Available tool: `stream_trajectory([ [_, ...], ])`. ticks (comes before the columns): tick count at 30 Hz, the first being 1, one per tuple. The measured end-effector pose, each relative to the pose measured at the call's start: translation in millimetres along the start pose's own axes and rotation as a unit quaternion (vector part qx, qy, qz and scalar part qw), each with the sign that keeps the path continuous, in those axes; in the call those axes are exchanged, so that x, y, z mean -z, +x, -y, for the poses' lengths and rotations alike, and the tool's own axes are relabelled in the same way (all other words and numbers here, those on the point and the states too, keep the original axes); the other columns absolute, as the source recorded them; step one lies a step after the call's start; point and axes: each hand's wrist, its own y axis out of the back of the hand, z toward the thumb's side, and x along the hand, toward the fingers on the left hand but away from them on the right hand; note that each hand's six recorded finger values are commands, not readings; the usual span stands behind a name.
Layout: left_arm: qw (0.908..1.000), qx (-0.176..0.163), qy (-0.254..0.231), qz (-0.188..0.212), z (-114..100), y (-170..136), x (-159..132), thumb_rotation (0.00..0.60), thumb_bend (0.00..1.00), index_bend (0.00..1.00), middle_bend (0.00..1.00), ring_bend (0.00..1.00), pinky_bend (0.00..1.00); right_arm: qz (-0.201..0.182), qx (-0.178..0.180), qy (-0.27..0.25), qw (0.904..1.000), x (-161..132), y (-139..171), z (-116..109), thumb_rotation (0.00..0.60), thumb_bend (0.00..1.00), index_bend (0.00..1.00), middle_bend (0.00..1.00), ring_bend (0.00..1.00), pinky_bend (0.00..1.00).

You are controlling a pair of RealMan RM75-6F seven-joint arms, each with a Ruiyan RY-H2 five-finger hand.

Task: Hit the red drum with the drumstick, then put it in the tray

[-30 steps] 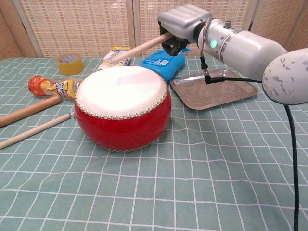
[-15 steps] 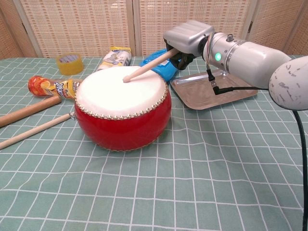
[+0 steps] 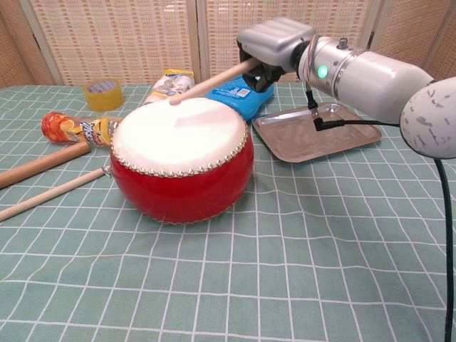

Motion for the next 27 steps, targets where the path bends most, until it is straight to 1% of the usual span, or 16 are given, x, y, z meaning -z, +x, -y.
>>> stream_trajectory([
  [2, 1.0000, 0.000, 0.001, -0.001, 0.1, 0.2, 0.3, 0.600, 0.25, 0.02, 0.00, 0.00, 0.00, -0.003, -0.020, 0.025, 0.9995, 0.5, 1.3, 10.2, 0.600, 0.85, 1.00, 1.00, 1.00, 1.00],
  [5, 1.0000, 0.000, 0.000, -0.001, 0.0, 0.4, 0.4, 0.600, 0.25, 0.02, 0.00, 0.00, 0.00, 0.001, -0.028, 0.040, 0.9988, 2.1, 1.3, 13.8, 0.600, 0.85, 1.00, 1.00, 1.00, 1.00],
  [7, 1.0000, -0.002, 0.000, -0.001, -0.4, 0.5, 0.3, 0.600, 0.25, 0.02, 0.00, 0.00, 0.00, 0.004, -0.019, 0.031, 0.9993, 2.1, 0.2, 9.0, 0.600, 0.85, 1.00, 1.00, 1.00, 1.00],
  [12, 1.0000, -0.004, -0.001, -0.001, -0.7, 0.1, 0.7, 0.600, 0.25, 0.02, 0.00, 0.00, 0.00, 0.011, 0.027, -0.038, 0.9989, 1.8, -2.9, -14.9, 0.600, 0.85, 1.00, 1.00, 1.00, 1.00],
  [14, 1.0000, -0.003, -0.001, -0.001, -0.4, 0.2, 0.6, 0.600, 0.25, 0.02, 0.00, 0.00, 0.00, 0.009, 0.042, -0.057, 0.9975, 1.3, -3.1, -22.1, 0.600, 0.85, 1.00, 1.00, 1.00, 1.00],
  [15, 1.0000, -0.003, -0.001, -0.001, -0.2, 0.3, 0.5, 0.600, 0.25, 0.02, 0.00, 0.00, 0.00, 0.008, 0.043, -0.059, 0.9973, 1.1, -3.0, -22.5, 0.600, 0.85, 1.00, 1.00, 1.00, 1.00],
  [18, 1.0000, -0.003, -0.002, -0.001, 0.1, 0.5, 0.6, 0.600, 0.25, 0.02, 0.00, 0.00, 0.00, 0.004, 0.029, -0.043, 0.9986, 0.4, -1.8, -14.3, 0.600, 0.85, 1.00, 1.00, 1.00, 1.00],
  [21, 1.0000, -0.002, -0.001, -0.002, 0.4, 0.4, 1.0, 0.600, 0.25, 0.02, 0.00, 0.00, 0.00, -0.002, 0.000, -0.009, 1.0000, -0.8, 0.6, 2.5, 0.600, 0.85, 1.00, 1.00, 1.00, 1.00],
  [24, 1.0000, -0.003, -0.002, -0.004, 0.2, 0.1, 1.9, 0.600, 0.25, 0.02, 0.00, 0.00, 0.00, -0.005, -0.027, 0.023, 0.9994, -0.6, 2.8, 16.6, 0.600, 0.85, 1.00, 1.00, 1.00, 1.00],
  [27, 1.0000, -0.003, -0.001, -0.004, 0.0, -0.1, 2.1, 0.600, 0.25, 0.02, 0.00, 0.00, 0.00, 0.001, -0.027, 0.022, 0.9994, -0.1, 2.6, 15.6, 0.600, 0.85, 1.00, 1.00, 1.00, 1.00],
])
